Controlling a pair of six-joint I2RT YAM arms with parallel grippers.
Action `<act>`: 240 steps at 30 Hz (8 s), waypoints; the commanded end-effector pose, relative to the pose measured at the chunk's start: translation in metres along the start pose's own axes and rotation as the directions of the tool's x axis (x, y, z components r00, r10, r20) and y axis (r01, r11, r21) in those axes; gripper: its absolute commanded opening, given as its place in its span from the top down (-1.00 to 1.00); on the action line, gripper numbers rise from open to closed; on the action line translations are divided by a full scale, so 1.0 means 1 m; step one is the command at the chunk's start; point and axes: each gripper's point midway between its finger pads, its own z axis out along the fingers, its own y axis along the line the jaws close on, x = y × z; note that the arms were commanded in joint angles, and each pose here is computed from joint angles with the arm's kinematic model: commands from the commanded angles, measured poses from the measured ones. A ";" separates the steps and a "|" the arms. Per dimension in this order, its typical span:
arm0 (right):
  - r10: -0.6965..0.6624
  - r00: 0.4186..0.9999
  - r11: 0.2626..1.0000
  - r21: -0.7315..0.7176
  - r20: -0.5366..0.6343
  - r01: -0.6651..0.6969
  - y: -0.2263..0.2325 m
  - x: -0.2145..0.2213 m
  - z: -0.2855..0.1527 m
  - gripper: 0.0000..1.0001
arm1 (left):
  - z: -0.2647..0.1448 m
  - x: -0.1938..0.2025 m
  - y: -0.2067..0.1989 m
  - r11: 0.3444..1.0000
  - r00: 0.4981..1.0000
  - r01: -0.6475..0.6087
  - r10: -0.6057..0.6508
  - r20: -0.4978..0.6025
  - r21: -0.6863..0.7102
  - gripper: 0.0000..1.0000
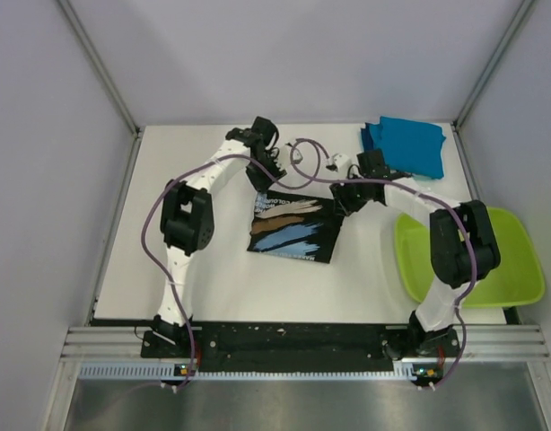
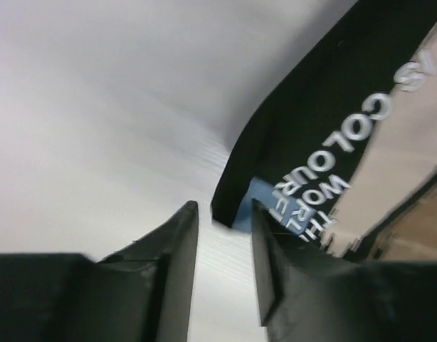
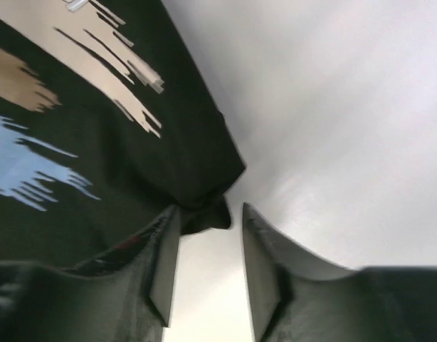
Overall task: Fold and stack the t-shirts
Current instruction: Fold the long partially folded tshirt into a neat square, then put the neatly folded tshirt into the corner of the board with the right arm
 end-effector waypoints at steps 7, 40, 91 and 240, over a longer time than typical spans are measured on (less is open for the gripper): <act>0.277 0.932 0.876 0.336 0.234 -0.346 -0.073 -0.074 -0.066 -0.01 | -0.087 -0.037 0.095 0.898 0.940 0.283 -0.190 0.284 -0.336 -0.36; 0.695 0.702 0.709 0.015 0.156 -0.705 0.059 0.031 -0.048 -0.16 | -0.070 0.045 -0.112 0.931 0.932 0.244 -0.302 0.198 0.272 0.25; 0.270 0.962 0.822 0.529 -0.035 -0.212 -0.161 -0.103 -0.077 1.00 | -0.087 0.080 -0.027 0.912 0.884 0.409 -0.408 0.227 0.046 -0.97; -0.015 0.652 0.561 0.546 0.758 -0.622 -0.050 0.104 -0.175 -0.97 | -0.125 0.163 0.014 0.480 0.447 0.789 -0.018 0.895 -0.384 -0.98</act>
